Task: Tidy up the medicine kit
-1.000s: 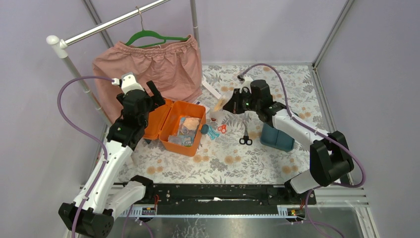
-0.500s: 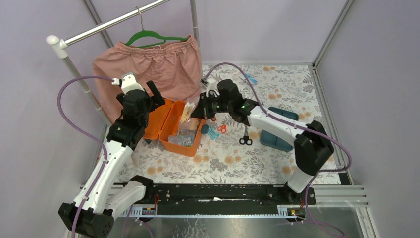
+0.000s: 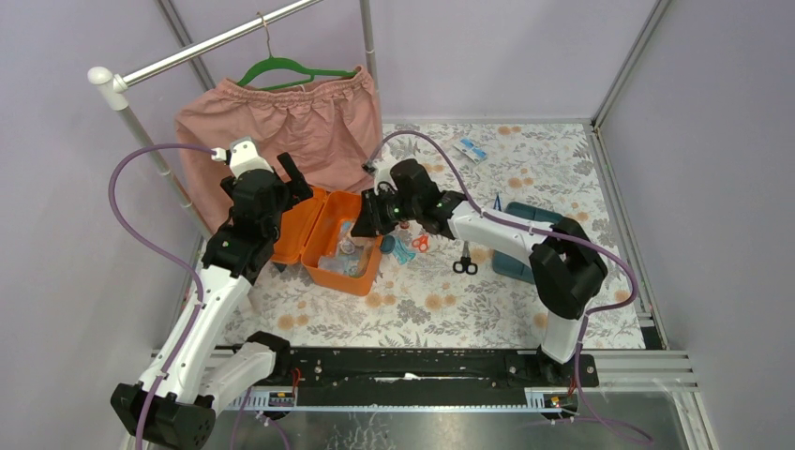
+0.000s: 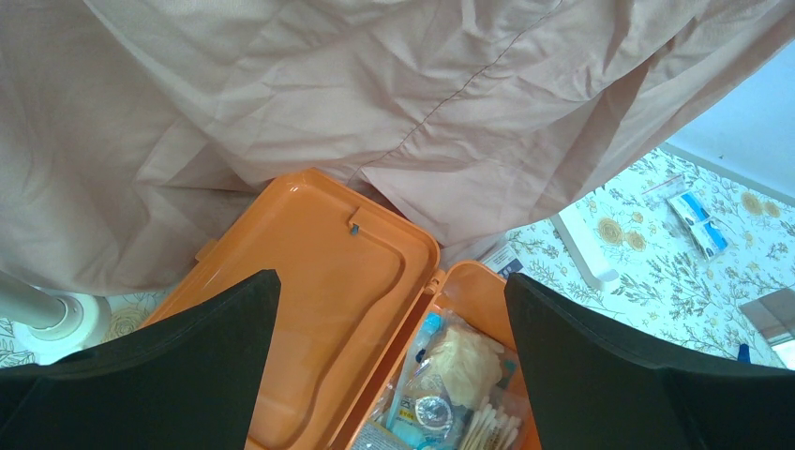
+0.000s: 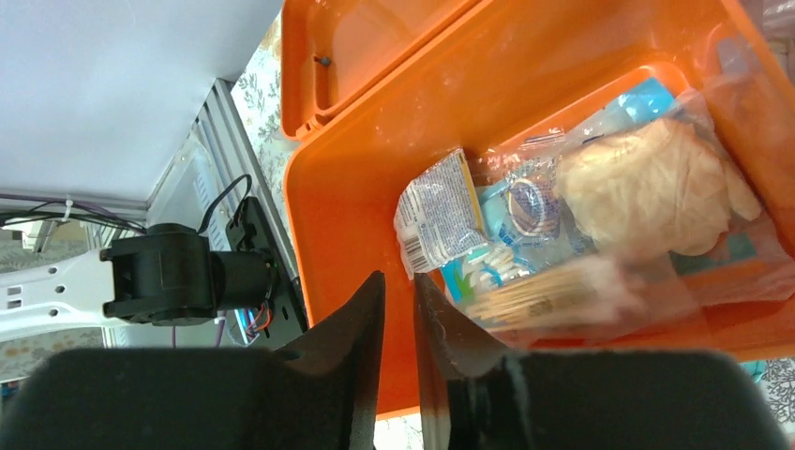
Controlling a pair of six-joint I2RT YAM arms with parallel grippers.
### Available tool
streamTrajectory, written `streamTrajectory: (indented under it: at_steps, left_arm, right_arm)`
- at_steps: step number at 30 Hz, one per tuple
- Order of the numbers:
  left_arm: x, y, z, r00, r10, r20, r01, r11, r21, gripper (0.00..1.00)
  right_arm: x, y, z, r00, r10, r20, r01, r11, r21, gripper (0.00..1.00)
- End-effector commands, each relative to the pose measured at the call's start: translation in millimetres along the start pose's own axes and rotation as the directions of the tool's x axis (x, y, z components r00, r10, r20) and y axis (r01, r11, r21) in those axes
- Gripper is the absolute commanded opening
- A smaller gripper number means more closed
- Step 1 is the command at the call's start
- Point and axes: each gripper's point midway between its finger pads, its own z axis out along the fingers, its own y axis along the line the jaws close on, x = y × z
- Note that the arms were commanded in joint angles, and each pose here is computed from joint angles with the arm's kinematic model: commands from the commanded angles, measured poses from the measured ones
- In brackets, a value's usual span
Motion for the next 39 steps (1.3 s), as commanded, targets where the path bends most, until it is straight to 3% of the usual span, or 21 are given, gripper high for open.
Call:
streamTrajectory:
  at_steps: [1,7,13,17,21,29,39]
  left_arm:
    - [-3,-1,1,1.000,-0.013,0.021,0.013,1.000,0.000,0.99]
    - [-3,-1,1,1.000,-0.013,0.021,0.013,1.000,0.002,0.99]
    - [-3,-2,1,1.000,-0.012,0.022,0.012,1.000,0.003,0.99]
    - [-3,-2,0,1.000,-0.011,0.021,0.011,1.000,0.005,0.99]
    - [-2,-4,1,1.000,-0.011,0.017,0.011,1.000,0.010,0.99]
    - [2,-6,4,1.000,-0.008,0.004,0.008,1.000,0.015,0.99]
    - [5,-4,7,1.000,-0.001,-0.003,0.001,1.000,0.001,0.99]
  right_arm:
    - [-30,15,-7,0.996,-0.061,0.068,0.061,0.998,-0.006,0.27]
    - [-38,-1,-24,0.990,-0.113,0.090,0.102,0.988,0.117,0.32]
    - [-79,-62,-90,0.974,-0.095,0.203,0.030,0.952,0.303,0.33]
    - [-95,-130,-144,0.967,-0.101,0.232,-0.031,0.863,0.505,0.42]
    - [-106,-204,-185,0.968,-0.096,0.230,-0.087,0.736,0.672,0.45]
    - [-130,-308,-209,0.982,-0.183,0.053,0.052,0.522,0.851,0.55]
    - [-160,-375,-191,0.949,-0.301,-0.091,0.245,0.527,0.814,0.56]
